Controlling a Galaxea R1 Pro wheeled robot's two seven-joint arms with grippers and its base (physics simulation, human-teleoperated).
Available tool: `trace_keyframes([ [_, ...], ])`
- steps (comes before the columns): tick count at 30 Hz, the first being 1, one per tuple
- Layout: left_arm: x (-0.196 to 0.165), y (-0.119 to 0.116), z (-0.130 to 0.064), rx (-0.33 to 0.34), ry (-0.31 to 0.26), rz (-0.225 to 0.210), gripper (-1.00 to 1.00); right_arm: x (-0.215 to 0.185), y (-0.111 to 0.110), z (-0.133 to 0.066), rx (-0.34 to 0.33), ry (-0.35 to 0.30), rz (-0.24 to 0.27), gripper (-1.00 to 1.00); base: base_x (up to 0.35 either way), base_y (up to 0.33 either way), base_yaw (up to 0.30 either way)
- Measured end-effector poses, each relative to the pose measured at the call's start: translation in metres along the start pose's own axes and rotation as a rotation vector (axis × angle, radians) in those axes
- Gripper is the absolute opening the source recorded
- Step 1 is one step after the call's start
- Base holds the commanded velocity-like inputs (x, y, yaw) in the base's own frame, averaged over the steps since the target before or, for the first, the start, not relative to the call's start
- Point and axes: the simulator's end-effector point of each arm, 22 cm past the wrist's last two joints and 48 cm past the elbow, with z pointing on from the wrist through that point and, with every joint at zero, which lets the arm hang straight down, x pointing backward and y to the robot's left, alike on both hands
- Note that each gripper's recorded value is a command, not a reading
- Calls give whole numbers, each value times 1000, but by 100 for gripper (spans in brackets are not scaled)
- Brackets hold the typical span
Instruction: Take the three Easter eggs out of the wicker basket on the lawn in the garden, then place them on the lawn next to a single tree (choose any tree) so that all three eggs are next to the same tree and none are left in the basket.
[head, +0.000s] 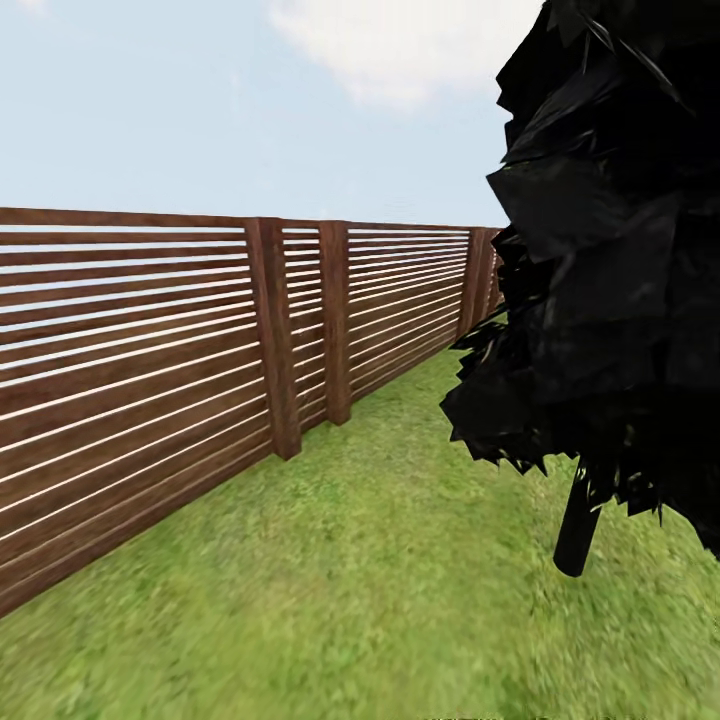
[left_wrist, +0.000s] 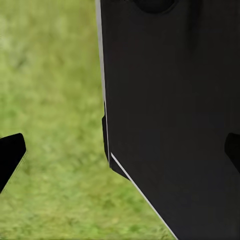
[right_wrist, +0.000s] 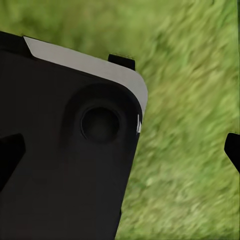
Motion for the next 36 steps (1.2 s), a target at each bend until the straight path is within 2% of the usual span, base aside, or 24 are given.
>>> trace_keyframes([
  [36, -6, 0, 0, -1, -16, -3, 100, -6, -2, 0, 4, -18, 0, 100, 0, 0, -285],
])
